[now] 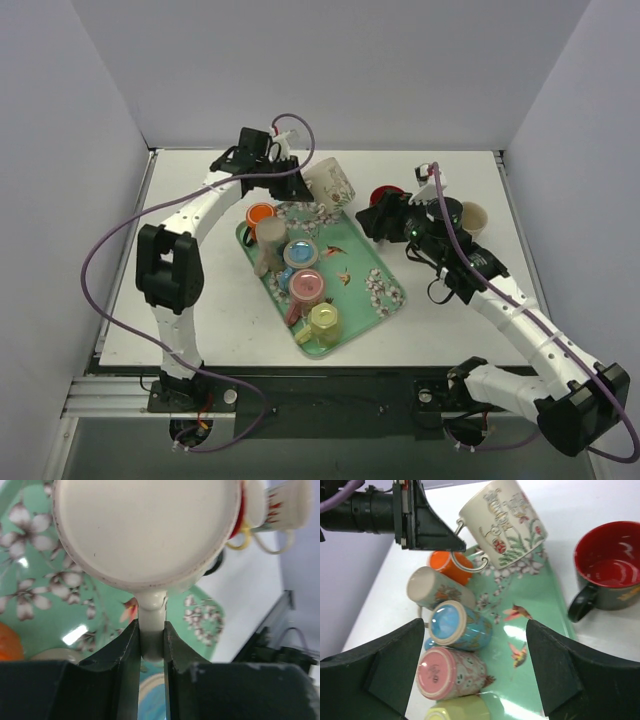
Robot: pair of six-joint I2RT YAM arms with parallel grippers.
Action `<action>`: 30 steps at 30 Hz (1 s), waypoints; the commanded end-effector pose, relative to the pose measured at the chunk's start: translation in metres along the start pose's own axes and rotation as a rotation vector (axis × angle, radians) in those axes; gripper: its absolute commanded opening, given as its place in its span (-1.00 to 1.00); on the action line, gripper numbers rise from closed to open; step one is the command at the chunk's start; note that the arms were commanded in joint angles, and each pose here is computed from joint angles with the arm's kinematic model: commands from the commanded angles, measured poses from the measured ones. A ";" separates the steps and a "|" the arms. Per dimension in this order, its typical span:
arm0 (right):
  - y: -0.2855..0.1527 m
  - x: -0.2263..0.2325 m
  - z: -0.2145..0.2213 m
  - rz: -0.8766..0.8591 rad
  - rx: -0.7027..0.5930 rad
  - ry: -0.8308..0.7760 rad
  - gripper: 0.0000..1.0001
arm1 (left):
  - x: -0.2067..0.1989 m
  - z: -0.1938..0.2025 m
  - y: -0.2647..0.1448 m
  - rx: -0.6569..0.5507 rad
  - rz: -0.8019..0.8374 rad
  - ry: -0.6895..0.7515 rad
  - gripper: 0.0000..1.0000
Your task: Turn the mug right side up
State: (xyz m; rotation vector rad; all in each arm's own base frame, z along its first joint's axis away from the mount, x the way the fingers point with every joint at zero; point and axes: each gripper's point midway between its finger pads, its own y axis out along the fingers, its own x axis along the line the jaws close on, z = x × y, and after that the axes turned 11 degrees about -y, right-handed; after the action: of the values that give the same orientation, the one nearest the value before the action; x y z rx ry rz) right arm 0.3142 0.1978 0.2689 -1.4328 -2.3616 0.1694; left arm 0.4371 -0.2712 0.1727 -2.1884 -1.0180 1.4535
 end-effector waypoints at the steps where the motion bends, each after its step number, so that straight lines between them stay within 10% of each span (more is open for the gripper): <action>1: 0.000 0.038 -0.031 -0.142 -0.193 0.156 0.55 | -0.137 -0.042 -0.093 -0.124 0.476 0.016 -1.00; 9: 0.013 0.035 -0.045 -0.125 -0.343 0.387 0.47 | -0.174 -0.028 -0.126 -0.143 0.613 0.027 -1.00; 10: -0.010 0.055 -0.123 -0.188 -0.485 0.398 0.47 | -0.162 -0.025 -0.112 -0.147 0.530 0.048 -1.00; 11: 0.026 0.021 -0.031 -0.039 -0.311 0.394 0.46 | -0.153 -0.024 -0.102 -0.158 0.475 0.074 -1.00; 19: 0.033 0.036 -0.016 -0.114 -0.236 0.316 0.45 | -0.143 -0.017 -0.072 -0.111 0.402 0.075 -1.00; 30: 0.004 0.030 0.038 0.268 -0.154 -0.680 0.50 | -0.177 -0.036 -0.103 -0.167 0.426 -0.173 -1.00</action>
State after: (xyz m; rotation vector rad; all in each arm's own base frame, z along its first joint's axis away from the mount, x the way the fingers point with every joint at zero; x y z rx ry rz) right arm 0.2792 0.2597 0.2288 -1.5960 -2.6409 0.3219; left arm 0.3946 -0.3190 0.2746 -2.2988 -0.8436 1.8030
